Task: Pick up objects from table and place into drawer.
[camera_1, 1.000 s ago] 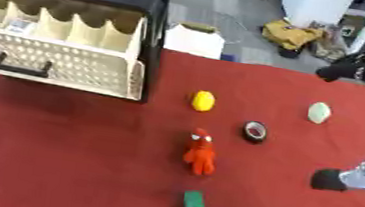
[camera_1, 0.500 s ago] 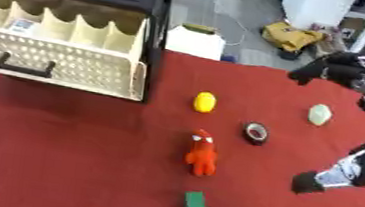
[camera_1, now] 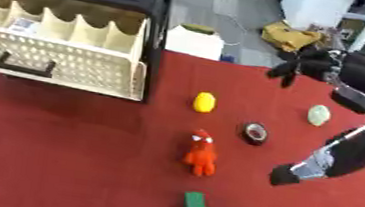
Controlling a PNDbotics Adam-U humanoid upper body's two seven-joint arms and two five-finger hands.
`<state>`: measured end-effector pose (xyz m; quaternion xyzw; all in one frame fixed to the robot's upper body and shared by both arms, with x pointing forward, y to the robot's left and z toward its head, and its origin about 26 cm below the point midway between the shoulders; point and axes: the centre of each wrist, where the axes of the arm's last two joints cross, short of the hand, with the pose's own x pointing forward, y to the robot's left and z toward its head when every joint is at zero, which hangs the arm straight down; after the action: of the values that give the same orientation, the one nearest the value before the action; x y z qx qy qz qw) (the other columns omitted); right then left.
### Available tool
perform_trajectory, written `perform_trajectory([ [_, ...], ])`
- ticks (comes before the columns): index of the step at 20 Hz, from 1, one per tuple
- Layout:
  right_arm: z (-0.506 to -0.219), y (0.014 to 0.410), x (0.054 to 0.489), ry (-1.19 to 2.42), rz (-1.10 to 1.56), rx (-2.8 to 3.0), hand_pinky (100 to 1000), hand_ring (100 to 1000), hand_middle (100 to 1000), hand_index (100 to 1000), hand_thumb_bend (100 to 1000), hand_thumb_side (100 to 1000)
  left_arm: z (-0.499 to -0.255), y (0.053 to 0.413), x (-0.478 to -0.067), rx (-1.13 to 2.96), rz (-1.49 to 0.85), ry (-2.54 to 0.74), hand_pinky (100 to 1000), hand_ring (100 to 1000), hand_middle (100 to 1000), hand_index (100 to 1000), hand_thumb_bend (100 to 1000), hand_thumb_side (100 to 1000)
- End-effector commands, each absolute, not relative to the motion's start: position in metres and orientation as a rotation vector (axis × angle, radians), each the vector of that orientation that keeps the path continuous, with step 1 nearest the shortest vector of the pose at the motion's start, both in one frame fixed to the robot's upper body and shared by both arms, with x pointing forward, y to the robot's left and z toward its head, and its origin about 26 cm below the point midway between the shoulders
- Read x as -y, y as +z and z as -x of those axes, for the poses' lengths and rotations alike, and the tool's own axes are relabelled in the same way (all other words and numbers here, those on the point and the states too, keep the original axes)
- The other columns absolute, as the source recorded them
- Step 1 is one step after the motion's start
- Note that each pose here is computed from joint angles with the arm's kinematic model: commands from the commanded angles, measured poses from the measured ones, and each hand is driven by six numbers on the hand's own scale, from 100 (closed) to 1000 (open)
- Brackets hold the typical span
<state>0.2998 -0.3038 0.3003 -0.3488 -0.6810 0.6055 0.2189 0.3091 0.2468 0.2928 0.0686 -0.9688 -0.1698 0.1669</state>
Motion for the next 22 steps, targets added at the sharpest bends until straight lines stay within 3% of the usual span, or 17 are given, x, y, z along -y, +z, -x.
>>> perform_trajectory([
  [1,-0.306,0.305,0.304,1.664,1.006,1.844,755,800,599,831,893,645,-0.306,0.302,-0.245,2.784,-0.190,-0.501,556,505,537,888,104,1000],
  [22,-0.347,0.281,0.273,1.632,0.953,1.692,738,777,558,817,862,563,-0.306,0.304,-0.243,2.772,-0.164,-0.491,559,507,539,871,105,1000],
])
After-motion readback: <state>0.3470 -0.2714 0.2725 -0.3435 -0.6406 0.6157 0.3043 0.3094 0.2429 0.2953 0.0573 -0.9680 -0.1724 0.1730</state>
